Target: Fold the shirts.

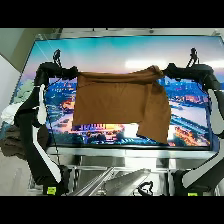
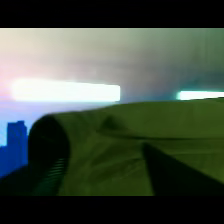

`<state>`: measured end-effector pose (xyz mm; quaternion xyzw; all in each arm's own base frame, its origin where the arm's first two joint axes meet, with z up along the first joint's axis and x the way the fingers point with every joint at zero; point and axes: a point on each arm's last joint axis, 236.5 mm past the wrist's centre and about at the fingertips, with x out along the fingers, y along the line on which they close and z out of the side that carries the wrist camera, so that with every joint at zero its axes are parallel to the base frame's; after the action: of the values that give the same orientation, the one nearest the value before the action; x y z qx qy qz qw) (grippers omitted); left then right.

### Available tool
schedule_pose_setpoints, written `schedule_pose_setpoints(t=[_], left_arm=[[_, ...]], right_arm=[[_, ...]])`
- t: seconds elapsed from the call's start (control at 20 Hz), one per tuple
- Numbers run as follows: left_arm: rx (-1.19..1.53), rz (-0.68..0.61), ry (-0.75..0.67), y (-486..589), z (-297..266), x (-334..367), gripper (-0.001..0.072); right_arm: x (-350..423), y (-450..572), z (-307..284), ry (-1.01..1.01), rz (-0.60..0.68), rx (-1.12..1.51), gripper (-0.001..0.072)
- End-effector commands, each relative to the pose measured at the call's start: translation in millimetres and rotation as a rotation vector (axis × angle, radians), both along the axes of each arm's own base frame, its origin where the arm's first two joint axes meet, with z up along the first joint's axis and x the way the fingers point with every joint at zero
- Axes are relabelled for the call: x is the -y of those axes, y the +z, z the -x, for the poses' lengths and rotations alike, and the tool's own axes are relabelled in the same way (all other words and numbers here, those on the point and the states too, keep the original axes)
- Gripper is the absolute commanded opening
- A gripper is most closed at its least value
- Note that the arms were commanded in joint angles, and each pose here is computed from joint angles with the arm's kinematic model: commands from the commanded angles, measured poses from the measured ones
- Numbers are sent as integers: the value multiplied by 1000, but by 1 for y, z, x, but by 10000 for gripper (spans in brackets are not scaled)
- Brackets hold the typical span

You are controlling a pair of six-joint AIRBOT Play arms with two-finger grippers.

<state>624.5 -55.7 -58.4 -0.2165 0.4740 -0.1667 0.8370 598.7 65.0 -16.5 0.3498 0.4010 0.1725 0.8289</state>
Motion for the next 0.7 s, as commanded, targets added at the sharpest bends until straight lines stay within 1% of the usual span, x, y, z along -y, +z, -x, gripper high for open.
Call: schedule_pose_setpoints(t=[0.0,0.05,0.1,0.2,0.25,0.3,0.35,0.45,0.55,0.65], left_arm=[[-43,71,-66,13,16,26,709],[-61,82,-86,18,23,30,709],[-96,107,-71,27,30,28,710],[-148,125,-81,59,54,7,709],[-195,113,-93,72,73,-6,708],[-269,81,-105,77,99,-23,707],[-372,27,-99,74,131,-42,660],[-501,-61,-69,59,181,-66,659],[-545,-37,-50,39,215,-58,660],[-615,-14,-47,7,251,-47,660]], right_arm=[[-42,9,14,101,-48,-14,21],[-53,9,16,113,-52,-18,21],[-59,10,17,121,-56,-21,21],[-62,21,20,140,-58,-7,21],[-58,32,24,152,-63,-1,44],[-54,42,30,170,-69,2,250],[-47,53,37,189,-73,3,458],[-25,69,54,205,-91,-27,467],[10,70,82,217,-69,-118,467],[38,68,108,218,-73,-202,467]])
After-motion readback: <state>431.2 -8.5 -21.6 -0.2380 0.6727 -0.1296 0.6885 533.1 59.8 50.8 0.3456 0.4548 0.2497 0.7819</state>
